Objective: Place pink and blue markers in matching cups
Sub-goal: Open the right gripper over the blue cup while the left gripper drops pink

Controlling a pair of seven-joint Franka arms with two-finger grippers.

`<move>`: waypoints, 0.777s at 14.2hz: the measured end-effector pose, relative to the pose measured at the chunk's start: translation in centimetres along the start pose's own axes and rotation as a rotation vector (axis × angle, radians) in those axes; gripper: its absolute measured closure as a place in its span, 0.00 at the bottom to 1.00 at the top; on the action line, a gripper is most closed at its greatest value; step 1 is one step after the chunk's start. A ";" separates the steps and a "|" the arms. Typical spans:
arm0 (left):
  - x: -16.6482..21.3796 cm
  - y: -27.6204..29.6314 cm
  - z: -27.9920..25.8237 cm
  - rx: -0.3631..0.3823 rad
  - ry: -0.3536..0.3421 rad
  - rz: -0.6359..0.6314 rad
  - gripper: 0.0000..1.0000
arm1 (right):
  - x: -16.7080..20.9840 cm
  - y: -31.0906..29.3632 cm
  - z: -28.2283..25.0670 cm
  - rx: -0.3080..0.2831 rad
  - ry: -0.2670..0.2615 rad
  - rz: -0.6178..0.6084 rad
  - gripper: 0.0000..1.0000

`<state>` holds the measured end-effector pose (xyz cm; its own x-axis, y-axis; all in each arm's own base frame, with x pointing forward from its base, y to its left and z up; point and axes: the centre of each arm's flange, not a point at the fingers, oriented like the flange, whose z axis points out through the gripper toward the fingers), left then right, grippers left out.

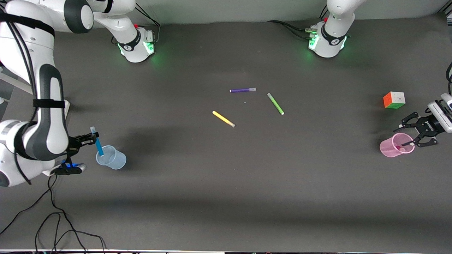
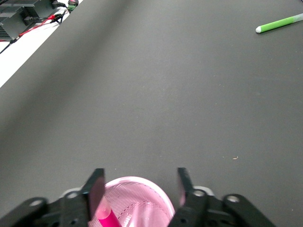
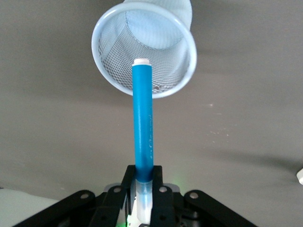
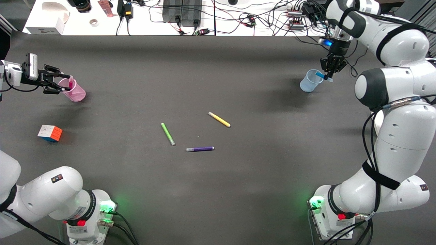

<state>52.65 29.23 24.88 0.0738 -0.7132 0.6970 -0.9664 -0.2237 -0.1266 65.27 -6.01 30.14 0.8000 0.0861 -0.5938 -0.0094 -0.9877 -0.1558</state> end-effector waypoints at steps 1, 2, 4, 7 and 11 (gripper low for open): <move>0.1 -0.2 -0.1 0.002 0.002 0.003 0.09 | 0.5 -0.1 0.5 0.003 -0.008 -0.003 0.82; 0.4 -0.5 -0.4 0.004 0.010 0.005 0.02 | 0.9 -0.2 0.8 0.004 -0.014 -0.004 0.82; 1.4 -1.5 -1.2 0.007 0.020 -0.025 0.02 | 1.5 -0.1 1.3 0.003 -0.021 -0.003 0.82; 4.3 -3.0 -3.6 0.018 -0.015 -0.119 0.03 | 2.0 -0.1 1.7 0.001 -0.026 -0.003 0.82; 12.7 -4.2 -7.9 0.010 -0.177 -0.278 0.03 | 2.2 -0.1 1.7 -0.001 -0.024 -0.004 0.59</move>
<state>55.75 26.32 39.86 0.3769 -0.7281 0.5726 -0.9008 -0.4321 0.0434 66.00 -5.51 27.52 0.7851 0.0928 -0.6124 -0.0060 -0.9875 -0.1572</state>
